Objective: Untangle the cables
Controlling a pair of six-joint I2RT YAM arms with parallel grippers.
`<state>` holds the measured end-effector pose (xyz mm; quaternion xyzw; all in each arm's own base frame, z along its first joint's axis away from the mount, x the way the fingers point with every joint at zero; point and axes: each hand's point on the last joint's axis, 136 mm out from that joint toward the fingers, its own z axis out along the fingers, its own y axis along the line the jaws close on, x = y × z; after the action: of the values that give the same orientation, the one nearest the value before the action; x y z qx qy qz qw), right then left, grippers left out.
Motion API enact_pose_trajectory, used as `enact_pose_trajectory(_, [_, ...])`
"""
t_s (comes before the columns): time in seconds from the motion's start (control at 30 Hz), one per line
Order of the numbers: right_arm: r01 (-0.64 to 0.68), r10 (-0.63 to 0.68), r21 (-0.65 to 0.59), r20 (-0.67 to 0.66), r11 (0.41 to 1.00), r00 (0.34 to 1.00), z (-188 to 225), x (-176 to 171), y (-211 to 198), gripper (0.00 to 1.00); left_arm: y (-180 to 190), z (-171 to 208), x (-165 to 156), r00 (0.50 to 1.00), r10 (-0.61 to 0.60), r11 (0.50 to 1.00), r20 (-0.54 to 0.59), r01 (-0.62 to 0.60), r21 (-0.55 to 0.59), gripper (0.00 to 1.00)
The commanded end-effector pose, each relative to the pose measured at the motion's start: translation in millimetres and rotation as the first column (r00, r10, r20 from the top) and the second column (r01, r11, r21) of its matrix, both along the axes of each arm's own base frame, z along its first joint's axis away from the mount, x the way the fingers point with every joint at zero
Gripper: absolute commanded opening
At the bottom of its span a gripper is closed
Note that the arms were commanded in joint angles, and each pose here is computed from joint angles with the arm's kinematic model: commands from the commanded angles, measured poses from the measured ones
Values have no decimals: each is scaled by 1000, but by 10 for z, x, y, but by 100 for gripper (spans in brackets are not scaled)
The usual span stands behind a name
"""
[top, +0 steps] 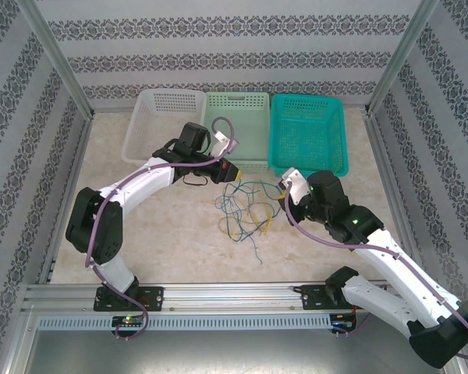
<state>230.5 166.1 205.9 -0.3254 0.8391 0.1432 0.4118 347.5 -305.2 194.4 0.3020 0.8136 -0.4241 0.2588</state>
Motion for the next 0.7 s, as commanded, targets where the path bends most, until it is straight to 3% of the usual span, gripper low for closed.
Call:
enact_pose_trajectory(0.0, [19,-18,-12,25,1000,1000,-13,7,-34,0,71,1,198,996,93,996,7,-93,-3,0])
enact_pose_trajectory(0.17, [104,-89,-133,115,986,989,-141,61,-246,0,266,45,435,970,222,970,-97,-230,-85,0])
enact_pose_trajectory(0.3, [207,-156,-136,314,969,937,21,129,-393,0,419,24,520,942,273,947,-193,-298,-118,0])
enact_pose_trajectory(0.43, [223,-125,-180,439,958,890,115,84,-423,0,611,-98,590,885,347,913,-310,-394,-104,0])
enact_pose_trajectory(0.53, [202,-48,-311,440,929,897,-55,60,-394,0,771,-104,687,837,383,862,-392,-476,-173,0])
enact_pose_trajectory(0.67, [153,30,-488,345,859,938,-416,76,-296,0,818,-19,744,832,388,840,-397,-496,-218,0])
